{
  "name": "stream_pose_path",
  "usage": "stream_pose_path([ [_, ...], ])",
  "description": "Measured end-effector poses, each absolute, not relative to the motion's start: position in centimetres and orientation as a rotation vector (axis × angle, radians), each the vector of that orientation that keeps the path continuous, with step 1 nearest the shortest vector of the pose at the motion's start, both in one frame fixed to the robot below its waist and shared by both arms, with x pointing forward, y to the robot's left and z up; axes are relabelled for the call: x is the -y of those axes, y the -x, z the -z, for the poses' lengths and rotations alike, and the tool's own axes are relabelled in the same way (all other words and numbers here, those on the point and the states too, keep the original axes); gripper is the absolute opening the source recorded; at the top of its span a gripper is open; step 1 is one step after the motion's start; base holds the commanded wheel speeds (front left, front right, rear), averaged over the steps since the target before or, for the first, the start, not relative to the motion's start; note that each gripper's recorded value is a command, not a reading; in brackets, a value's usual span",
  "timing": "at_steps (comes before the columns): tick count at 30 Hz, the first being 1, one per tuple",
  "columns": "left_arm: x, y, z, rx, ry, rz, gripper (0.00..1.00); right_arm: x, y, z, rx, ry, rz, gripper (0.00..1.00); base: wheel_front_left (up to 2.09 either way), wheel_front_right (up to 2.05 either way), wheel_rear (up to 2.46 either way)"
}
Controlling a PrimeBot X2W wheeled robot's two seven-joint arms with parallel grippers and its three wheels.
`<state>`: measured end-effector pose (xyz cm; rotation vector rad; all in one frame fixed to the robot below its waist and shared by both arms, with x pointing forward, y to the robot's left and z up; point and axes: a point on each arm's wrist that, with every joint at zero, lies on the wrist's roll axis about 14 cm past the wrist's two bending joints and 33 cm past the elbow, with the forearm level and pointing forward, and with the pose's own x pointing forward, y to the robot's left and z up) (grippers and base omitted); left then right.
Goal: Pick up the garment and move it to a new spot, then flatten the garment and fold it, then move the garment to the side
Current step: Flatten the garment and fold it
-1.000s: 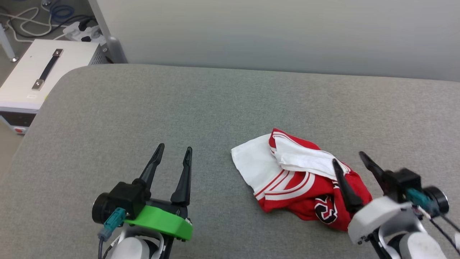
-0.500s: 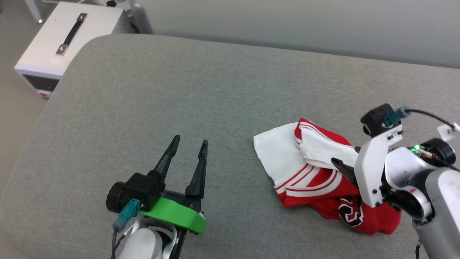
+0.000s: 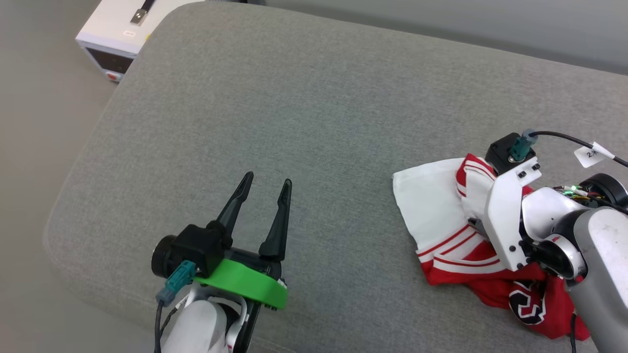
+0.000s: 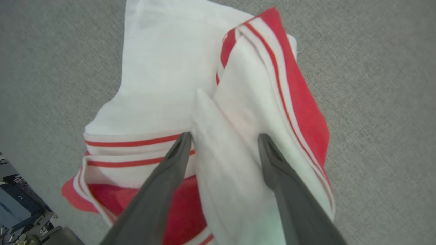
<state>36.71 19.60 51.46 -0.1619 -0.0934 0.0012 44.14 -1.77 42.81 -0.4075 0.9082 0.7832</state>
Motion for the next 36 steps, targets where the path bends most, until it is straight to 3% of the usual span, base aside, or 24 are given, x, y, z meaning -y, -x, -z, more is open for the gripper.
stream_pose_path([
  [2, -20.0, -36.6, -51.3, 0.088, 0.165, -0.015, 1.0, 1.6, -44.3, -42.0, -0.923, 0.414, -0.785, 1.0, 0.0, 0.0, 0.0],
  [3, -20.1, -36.6, -51.2, 0.086, 0.165, -0.018, 1.0, 1.6, -44.3, -41.6, -0.93, 0.416, -0.782, 0.56, 0.0, 0.0, 0.0],
  [4, -20.2, -36.5, -51.1, 0.083, 0.165, -0.022, 1.0, 1.6, -44.4, -41.4, -0.934, 0.416, -0.782, 0.4, 0.0, 0.0, 0.0],
  [5, -20.3, -36.5, -51.1, 0.081, 0.164, -0.024, 1.0, 1.5, -44.4, -41.2, -0.934, 0.414, -0.783, 0.0, 0.0, 0.0, 0.0],
  [13, -19.6, -36.7, -51.3, 0.089, 0.168, -0.002, 1.0, 1.8, -45.1, -42.5, -0.868, 0.358, -0.752, 0.0, 0.0, 0.0, 0.0],
  [19, -18.3, -37.3, -52.0, 0.113, 0.162, 0.045, 1.0, 4.4, -46.7, -47.4, -0.724, 0.213, -0.656, 0.0, 0.0, 0.0, 0.0],
  [28, -15.0, -38.9, -52.6, 0.132, 0.179, 0.15, 1.0, 16.4, -48.7, -52.2, -0.594, 0.074, -0.328, 0.0, 0.0, 0.0, 0.0],
  [36, -13.7, -40.2, -51.7, 0.11, 0.185, 0.19, 1.0, 26.8, -47.5, -49.0, -0.706, 0.019, -0.041, 0.0, 0.0, 0.0, 0.0],
])
